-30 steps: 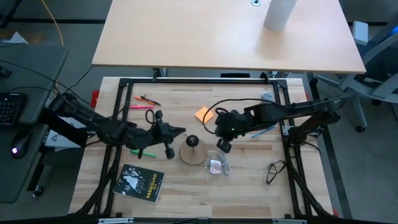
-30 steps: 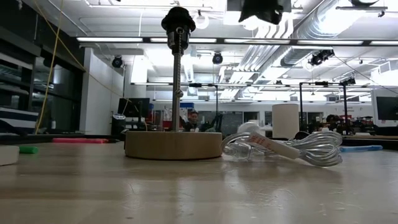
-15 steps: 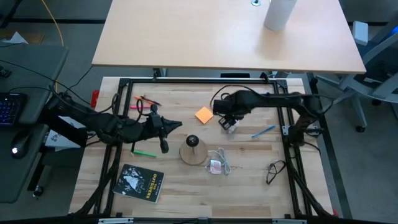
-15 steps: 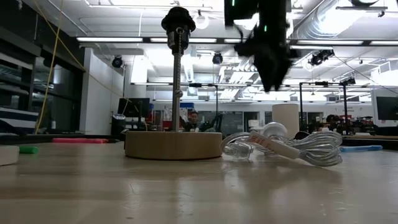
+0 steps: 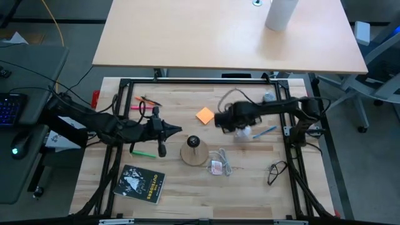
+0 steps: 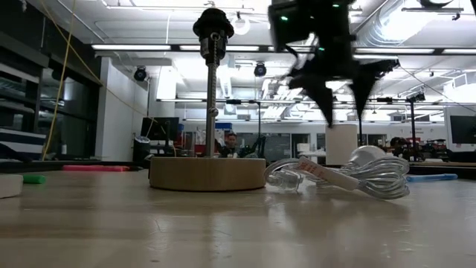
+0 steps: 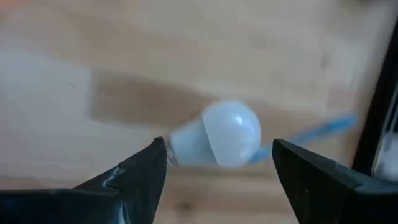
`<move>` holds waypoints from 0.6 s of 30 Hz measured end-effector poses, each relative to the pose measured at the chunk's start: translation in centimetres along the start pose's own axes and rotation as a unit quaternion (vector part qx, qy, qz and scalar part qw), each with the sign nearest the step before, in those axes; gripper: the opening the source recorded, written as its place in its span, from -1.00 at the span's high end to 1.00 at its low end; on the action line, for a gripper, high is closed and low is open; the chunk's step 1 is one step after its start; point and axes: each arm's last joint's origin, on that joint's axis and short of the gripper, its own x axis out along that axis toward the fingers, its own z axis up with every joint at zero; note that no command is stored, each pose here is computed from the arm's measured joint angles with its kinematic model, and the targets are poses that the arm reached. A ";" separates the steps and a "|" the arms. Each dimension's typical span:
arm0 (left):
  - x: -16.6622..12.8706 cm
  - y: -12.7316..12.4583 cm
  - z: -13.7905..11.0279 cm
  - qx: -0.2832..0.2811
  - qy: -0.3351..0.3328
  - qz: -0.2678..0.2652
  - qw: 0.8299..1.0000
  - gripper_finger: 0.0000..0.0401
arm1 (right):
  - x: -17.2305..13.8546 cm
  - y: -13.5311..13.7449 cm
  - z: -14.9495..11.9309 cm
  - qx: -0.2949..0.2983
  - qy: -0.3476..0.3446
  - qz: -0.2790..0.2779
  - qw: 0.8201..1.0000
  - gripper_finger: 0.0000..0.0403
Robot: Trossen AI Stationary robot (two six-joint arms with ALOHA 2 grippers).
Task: Screw lightbulb
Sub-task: Insert the white lightbulb into the lamp
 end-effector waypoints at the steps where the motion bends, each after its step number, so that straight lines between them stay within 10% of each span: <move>1: -0.2 0.1 0.0 0.002 0.002 0.000 1.000 1.00 | 0.4 -0.3 -1.0 0.012 0.010 0.009 1.000 -0.41; 8: -1.3 1.0 0.3 0.003 0.002 0.002 1.000 1.00 | 0.0 -1.4 -4.5 -0.098 0.035 0.176 0.979 -0.41; 18: -1.6 1.2 0.0 0.008 0.017 0.005 1.000 1.00 | 0.0 -1.2 -5.0 -0.429 0.039 0.139 0.892 -0.41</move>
